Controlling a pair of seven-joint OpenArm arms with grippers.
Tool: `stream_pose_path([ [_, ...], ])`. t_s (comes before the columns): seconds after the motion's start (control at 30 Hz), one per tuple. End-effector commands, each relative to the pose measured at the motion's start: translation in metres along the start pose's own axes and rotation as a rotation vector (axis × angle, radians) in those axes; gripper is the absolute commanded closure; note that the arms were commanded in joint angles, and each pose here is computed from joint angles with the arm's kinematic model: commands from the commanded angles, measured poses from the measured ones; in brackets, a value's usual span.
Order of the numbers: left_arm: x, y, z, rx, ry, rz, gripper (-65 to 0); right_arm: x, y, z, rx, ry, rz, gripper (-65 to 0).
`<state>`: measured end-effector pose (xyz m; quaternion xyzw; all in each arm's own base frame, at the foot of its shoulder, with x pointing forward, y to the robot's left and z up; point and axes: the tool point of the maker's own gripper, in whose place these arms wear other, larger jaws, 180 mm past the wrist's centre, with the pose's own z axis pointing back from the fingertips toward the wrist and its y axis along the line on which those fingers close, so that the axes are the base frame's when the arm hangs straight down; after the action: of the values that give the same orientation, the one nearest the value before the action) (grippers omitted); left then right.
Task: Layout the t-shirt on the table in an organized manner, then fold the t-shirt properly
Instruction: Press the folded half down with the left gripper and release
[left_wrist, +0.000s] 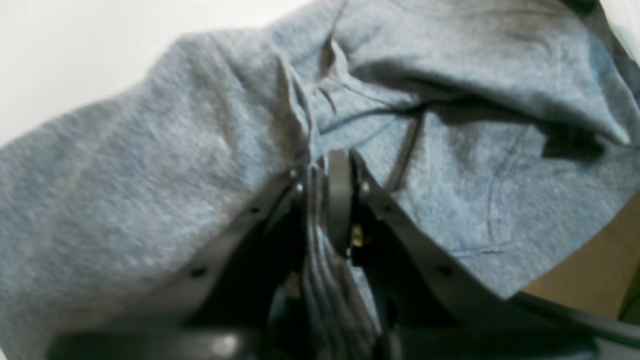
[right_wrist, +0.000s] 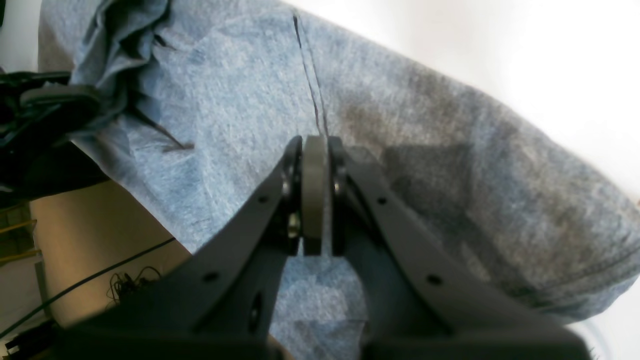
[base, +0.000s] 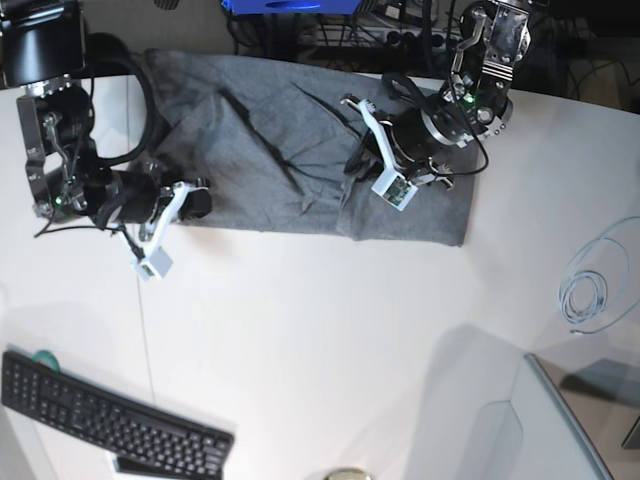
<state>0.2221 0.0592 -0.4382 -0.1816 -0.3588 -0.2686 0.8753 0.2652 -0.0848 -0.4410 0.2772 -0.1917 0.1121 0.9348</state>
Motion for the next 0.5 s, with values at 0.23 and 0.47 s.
stream_pose_path([
  [0.23, 0.0097, -0.0019, 0.0021, -0.011, -0.041, 0.0, 0.0, 0.016, 0.0002, 0.0061, 0.006, -0.042, 0.021, -2.6],
  [0.47, 0.0081, -0.0028, 0.0024, -0.013, -0.037, 0.0, 0.0, 0.016, 0.0002, 0.0061, 0.006, -0.042, 0.021, -2.6],
])
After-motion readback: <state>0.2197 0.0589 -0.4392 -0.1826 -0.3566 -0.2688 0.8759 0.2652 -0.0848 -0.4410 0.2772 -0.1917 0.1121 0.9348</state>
